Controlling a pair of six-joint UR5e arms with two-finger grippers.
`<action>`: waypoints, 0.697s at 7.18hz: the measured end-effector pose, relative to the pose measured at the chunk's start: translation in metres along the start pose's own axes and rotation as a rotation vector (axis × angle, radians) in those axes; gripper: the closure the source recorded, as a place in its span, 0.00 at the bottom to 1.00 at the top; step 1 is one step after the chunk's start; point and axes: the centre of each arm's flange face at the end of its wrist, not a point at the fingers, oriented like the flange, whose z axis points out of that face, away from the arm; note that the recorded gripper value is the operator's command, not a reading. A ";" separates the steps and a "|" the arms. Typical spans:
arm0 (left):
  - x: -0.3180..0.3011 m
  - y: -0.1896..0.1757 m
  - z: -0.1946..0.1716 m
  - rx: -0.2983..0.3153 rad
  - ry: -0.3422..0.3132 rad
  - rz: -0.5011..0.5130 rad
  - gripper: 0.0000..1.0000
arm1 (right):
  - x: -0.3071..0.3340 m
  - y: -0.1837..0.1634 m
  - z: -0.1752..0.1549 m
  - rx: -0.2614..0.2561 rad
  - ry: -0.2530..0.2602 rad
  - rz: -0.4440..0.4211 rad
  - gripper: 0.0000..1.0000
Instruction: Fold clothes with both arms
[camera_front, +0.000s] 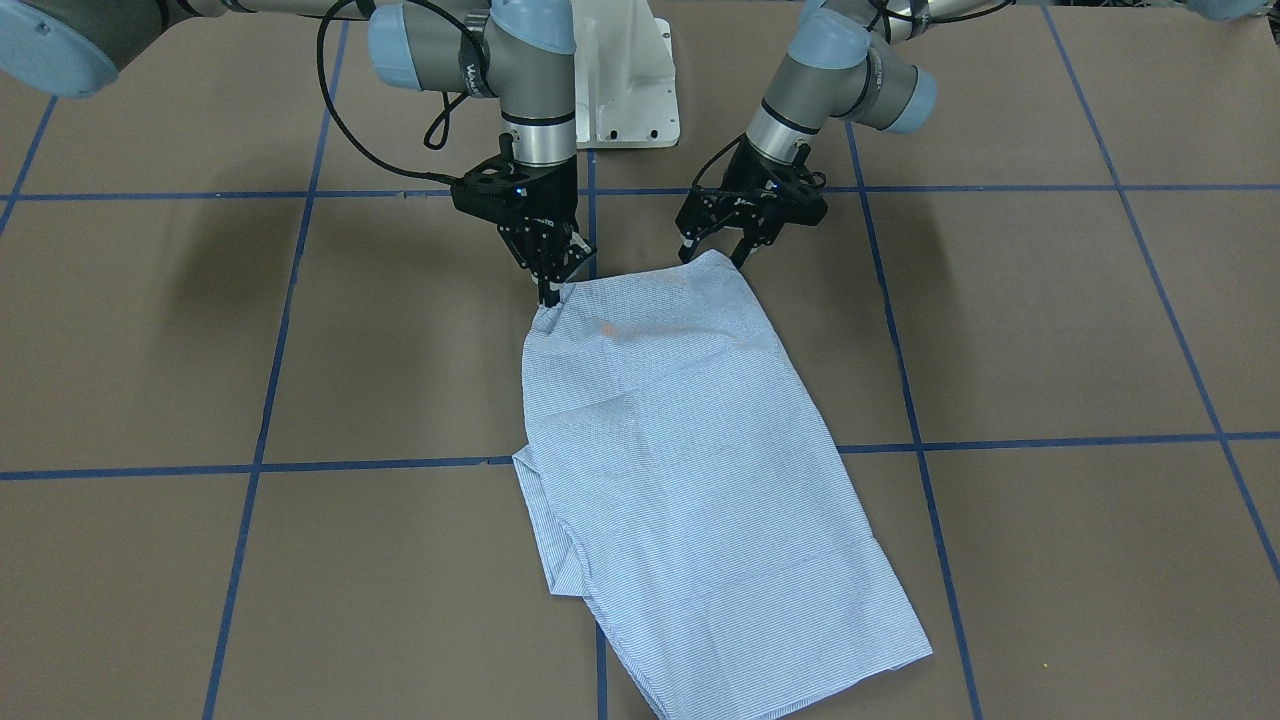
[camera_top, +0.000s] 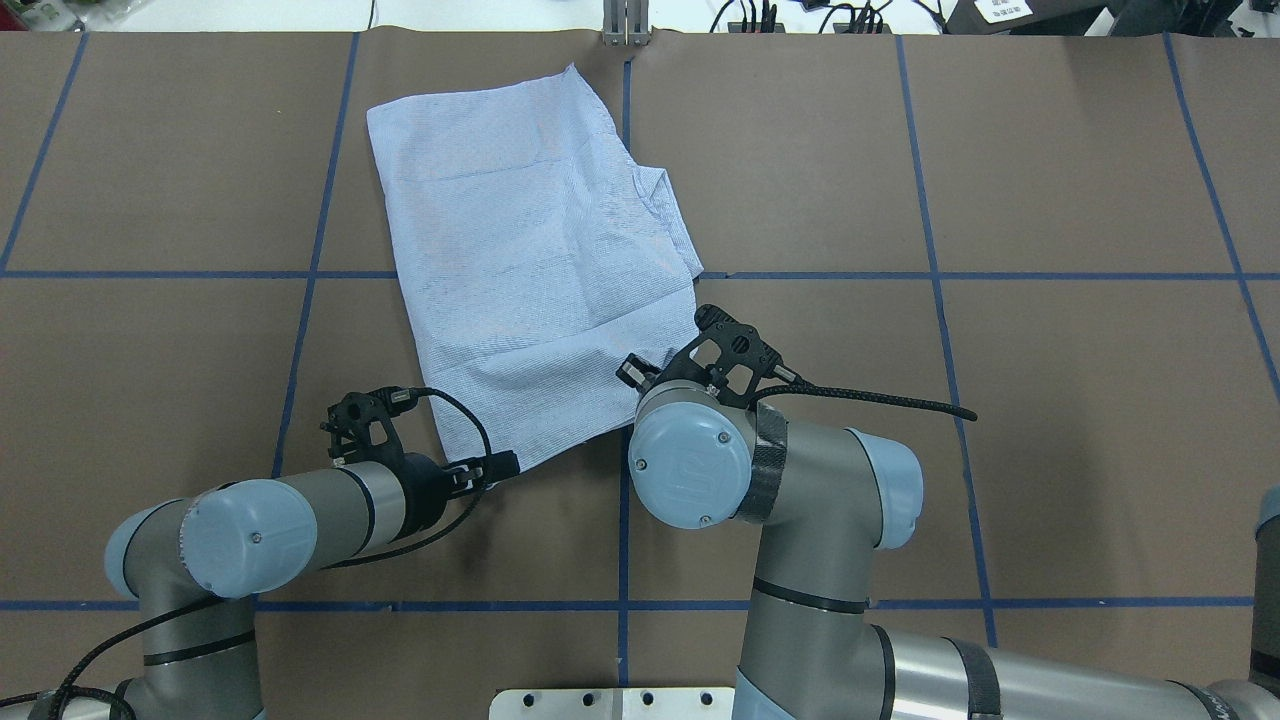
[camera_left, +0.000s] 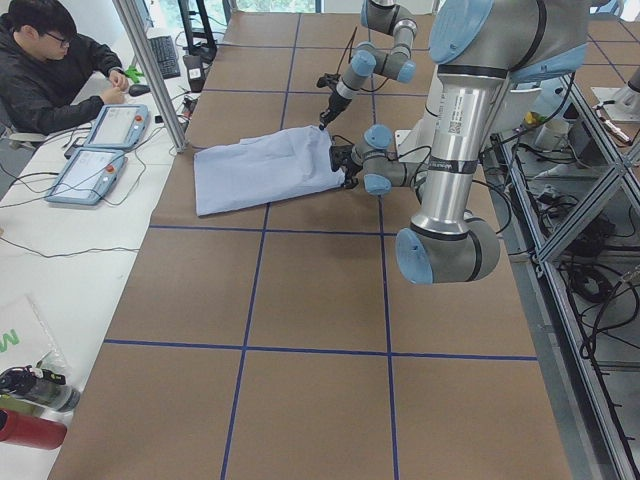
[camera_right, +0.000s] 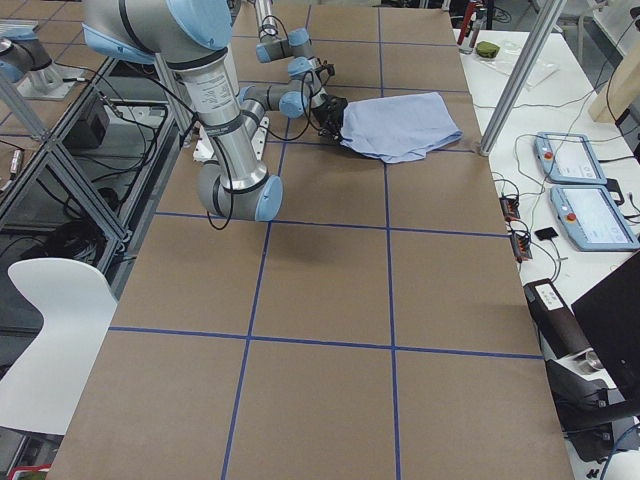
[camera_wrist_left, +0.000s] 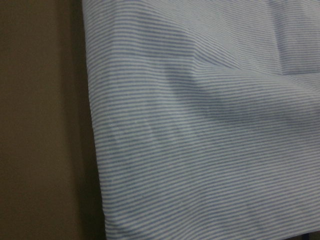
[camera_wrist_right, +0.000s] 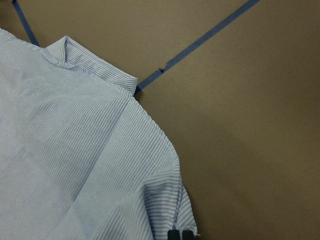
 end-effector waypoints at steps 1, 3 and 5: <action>0.000 0.001 0.000 -0.002 -0.001 0.001 0.64 | 0.000 0.000 0.000 0.000 0.000 0.000 1.00; -0.001 0.010 0.003 -0.017 -0.002 0.005 1.00 | 0.000 0.001 -0.001 -0.001 -0.001 -0.001 1.00; 0.001 0.014 0.001 -0.023 0.002 0.007 1.00 | 0.000 0.000 -0.002 -0.002 -0.003 0.000 1.00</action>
